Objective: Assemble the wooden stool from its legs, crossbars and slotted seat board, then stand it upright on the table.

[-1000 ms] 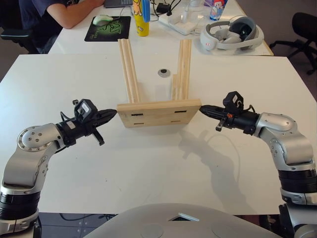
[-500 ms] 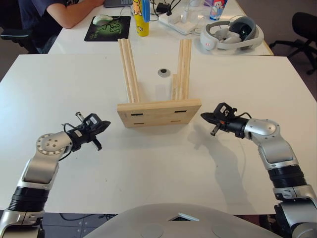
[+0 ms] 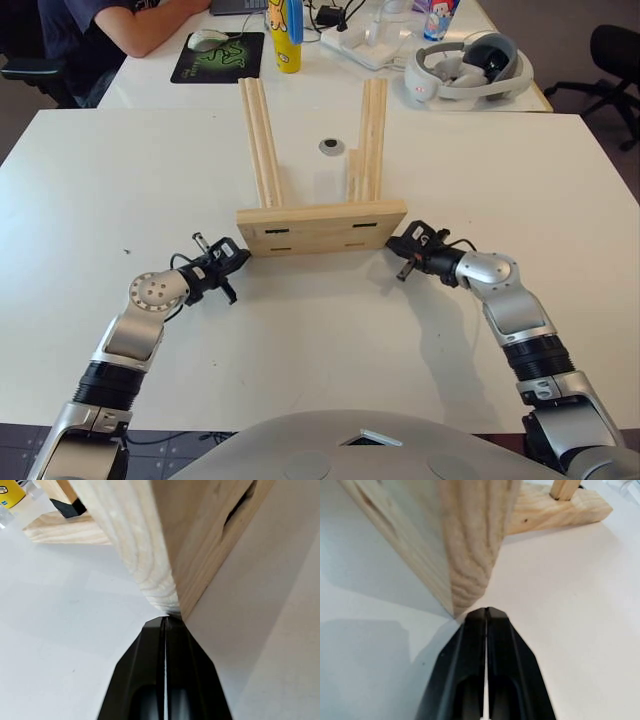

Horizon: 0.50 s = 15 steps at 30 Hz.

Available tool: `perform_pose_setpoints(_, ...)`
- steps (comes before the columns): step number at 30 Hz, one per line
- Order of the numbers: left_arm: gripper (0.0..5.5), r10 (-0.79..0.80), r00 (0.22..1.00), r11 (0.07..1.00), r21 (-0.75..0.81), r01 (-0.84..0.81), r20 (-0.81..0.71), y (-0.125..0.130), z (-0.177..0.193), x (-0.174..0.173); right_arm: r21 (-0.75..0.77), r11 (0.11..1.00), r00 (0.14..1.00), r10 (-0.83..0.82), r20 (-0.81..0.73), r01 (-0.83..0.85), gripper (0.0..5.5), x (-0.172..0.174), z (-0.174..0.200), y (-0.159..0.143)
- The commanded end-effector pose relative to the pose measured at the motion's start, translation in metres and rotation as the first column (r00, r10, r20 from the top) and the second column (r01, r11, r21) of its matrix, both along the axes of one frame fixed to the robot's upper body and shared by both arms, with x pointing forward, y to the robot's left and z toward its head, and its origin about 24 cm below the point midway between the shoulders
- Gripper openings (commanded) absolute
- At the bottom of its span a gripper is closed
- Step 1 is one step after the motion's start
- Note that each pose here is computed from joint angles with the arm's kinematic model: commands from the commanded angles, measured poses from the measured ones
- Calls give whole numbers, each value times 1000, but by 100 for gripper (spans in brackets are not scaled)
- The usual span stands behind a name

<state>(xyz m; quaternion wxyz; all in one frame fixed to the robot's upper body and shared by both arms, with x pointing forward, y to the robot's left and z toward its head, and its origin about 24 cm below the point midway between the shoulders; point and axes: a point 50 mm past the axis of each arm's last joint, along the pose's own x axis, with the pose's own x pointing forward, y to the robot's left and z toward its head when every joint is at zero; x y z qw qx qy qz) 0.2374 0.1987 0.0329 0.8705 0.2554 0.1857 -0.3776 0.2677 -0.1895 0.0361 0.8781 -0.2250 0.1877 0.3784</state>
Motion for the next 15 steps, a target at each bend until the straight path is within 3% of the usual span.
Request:
perform_pose_setpoints(1,0,-56,997,998,10,57,-57,-5,-4,-9,25,999,999,40,8,-40,2,1,5,10)
perform_pose_setpoints(8,0,-10,1000,999,-48,9,-18,-8,7,-1,95,986,991,137,-6,-135,2,-7,14,17)
perform_pose_setpoints(15,0,-111,993,981,-154,117,45,-16,59,-3,254,950,984,171,55,-180,2,-6,58,16)
